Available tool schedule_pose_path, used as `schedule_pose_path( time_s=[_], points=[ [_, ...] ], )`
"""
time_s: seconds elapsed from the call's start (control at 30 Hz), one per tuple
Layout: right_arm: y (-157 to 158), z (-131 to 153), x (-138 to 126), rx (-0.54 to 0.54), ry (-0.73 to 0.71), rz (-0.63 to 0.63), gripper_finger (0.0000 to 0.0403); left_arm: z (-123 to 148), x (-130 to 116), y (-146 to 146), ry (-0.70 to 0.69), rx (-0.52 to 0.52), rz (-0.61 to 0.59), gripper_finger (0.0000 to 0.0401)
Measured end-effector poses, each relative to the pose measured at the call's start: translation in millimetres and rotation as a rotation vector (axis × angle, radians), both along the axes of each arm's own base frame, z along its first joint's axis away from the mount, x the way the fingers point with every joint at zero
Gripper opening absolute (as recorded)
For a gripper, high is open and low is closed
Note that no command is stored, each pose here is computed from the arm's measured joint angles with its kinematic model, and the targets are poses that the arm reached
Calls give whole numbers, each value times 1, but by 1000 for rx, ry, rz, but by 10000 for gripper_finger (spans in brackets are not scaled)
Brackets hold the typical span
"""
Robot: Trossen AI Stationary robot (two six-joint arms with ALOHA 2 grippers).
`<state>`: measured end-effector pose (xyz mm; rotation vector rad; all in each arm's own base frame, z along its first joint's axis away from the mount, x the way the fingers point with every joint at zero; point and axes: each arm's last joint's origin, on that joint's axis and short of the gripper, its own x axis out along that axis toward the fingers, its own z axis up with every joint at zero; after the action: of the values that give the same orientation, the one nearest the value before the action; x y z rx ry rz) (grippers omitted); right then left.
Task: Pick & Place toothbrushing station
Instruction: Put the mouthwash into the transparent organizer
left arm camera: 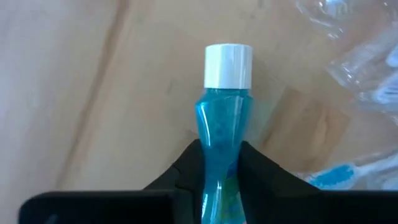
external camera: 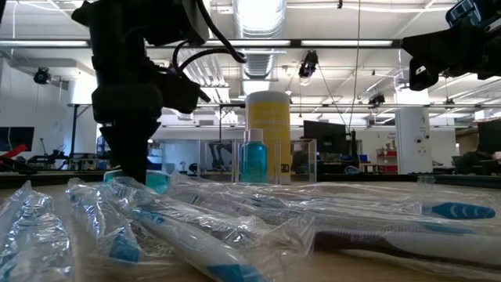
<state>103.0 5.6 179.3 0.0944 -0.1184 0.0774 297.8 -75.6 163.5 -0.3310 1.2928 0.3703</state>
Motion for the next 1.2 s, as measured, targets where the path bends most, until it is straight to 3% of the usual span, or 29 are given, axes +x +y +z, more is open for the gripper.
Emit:
schedule_pose_path(
  time_s=[0.4, 0.63, 0.83, 0.9, 1.0, 1.1, 1.2],
  points=[
    [0, 0, 0, -18, -1, -2, 8, 19, -6, -1, -85, 105, -24, 51],
    [0, 0, 0, -18, -1, -2, 8, 35, -13, -9, -161, 160, -37, 4],
    [0, 0, 0, -18, -2, -2, 8, 39, -14, -6, -173, 177, -41, 23],
    [0, 0, 0, -17, -2, -2, 8, 38, -13, -3, -162, 233, -105, 35],
    [0, 0, 0, -16, -2, -2, 8, 37, -15, -2, -103, 328, -295, 63],
    [0, 0, 0, -14, -3, -2, 8, 38, -16, -1, -44, 428, -473, 101],
    [0, 0, 0, -14, -3, -2, 8, 37, -15, 2, -12, 470, -569, 148]
  ],
)
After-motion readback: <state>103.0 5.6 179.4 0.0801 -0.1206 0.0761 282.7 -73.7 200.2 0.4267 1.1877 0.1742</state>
